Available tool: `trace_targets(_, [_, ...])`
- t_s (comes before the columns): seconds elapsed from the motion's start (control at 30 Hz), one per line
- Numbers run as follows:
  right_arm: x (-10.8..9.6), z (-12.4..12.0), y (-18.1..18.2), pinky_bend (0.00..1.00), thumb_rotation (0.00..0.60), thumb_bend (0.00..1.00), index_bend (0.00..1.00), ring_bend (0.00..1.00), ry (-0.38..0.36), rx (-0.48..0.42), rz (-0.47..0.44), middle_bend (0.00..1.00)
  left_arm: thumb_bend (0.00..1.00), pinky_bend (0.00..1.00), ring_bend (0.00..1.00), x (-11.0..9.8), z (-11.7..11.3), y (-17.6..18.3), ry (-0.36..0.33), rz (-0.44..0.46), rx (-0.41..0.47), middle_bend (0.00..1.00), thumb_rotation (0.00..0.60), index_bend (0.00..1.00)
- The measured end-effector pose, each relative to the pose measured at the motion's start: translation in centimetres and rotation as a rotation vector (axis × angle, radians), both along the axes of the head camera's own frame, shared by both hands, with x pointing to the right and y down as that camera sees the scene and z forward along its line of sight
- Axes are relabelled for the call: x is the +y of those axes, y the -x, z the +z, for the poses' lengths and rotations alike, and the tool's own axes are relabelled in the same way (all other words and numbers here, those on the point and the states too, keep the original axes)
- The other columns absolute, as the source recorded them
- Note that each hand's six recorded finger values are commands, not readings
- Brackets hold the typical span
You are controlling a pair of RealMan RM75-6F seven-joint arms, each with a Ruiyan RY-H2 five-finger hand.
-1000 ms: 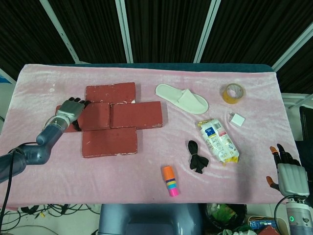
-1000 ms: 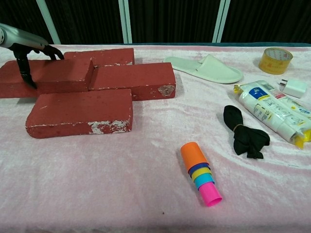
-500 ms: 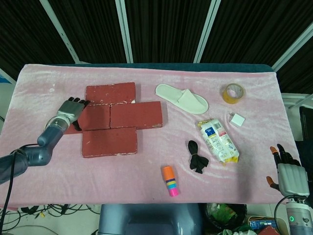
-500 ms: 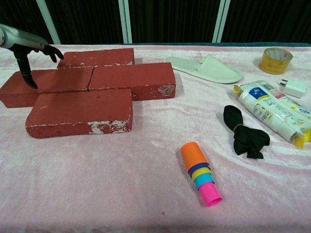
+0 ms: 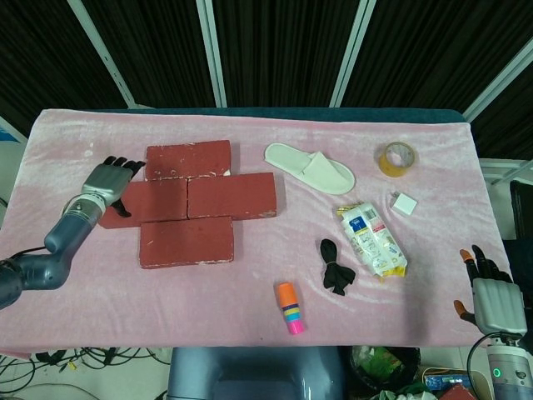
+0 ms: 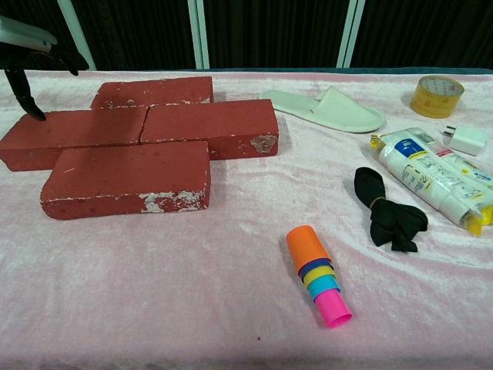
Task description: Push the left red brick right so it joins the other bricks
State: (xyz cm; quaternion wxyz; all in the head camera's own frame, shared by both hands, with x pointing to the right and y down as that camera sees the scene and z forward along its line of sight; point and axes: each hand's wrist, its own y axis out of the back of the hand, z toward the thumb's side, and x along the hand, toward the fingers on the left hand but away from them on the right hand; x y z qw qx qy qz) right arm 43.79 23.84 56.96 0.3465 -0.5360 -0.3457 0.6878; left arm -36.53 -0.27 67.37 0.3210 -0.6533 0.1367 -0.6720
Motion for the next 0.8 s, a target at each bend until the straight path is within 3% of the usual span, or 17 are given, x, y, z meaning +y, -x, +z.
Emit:
trace_targets(0.23, [-0.1, -0.1, 0.0, 0.29, 0.600, 0.16, 0.13, 0.16, -0.004, 0.004, -0.003, 0.04, 0.03, 0.00, 0.00, 0.8, -2.6, 2.5, -0.086, -0.033, 0.067, 0.08, 0.600, 0.00])
trace_targets(0.4, [-0.3, -0.2, 0.1, 0.28, 0.600, 0.16, 0.13, 0.16, -0.018, 0.001, -0.010, 0.03, 0.03, 0.00, 0.00, 2.9, -5.0, 5.2, -0.181, -0.092, 0.142, 0.04, 0.600, 0.00])
trace_targets(0.5, [-0.4, -0.4, 0.2, 0.26, 0.600, 0.15, 0.13, 0.15, -0.030, 0.000, -0.025, 0.03, 0.03, 0.00, 0.00, 5.3, -6.8, 7.3, -0.247, -0.101, 0.181, 0.04, 0.600, 0.00])
trace_targets(0.63, [-0.6, -0.7, 0.5, 0.25, 0.600, 0.16, 0.12, 0.15, -0.056, -0.015, -0.048, 0.02, 0.03, 0.00, 0.00, 10.4, -9.2, 10.5, -0.318, -0.106, 0.217, 0.04, 0.600, 0.00])
trace_targets(0.8, [-0.9, -1.1, 0.7, 0.25, 0.600, 0.16, 0.12, 0.15, -0.097, -0.038, -0.069, 0.02, 0.03, 0.00, 0.00, 17.0, -11.1, 12.9, -0.336, -0.121, 0.249, 0.04, 0.600, 0.00])
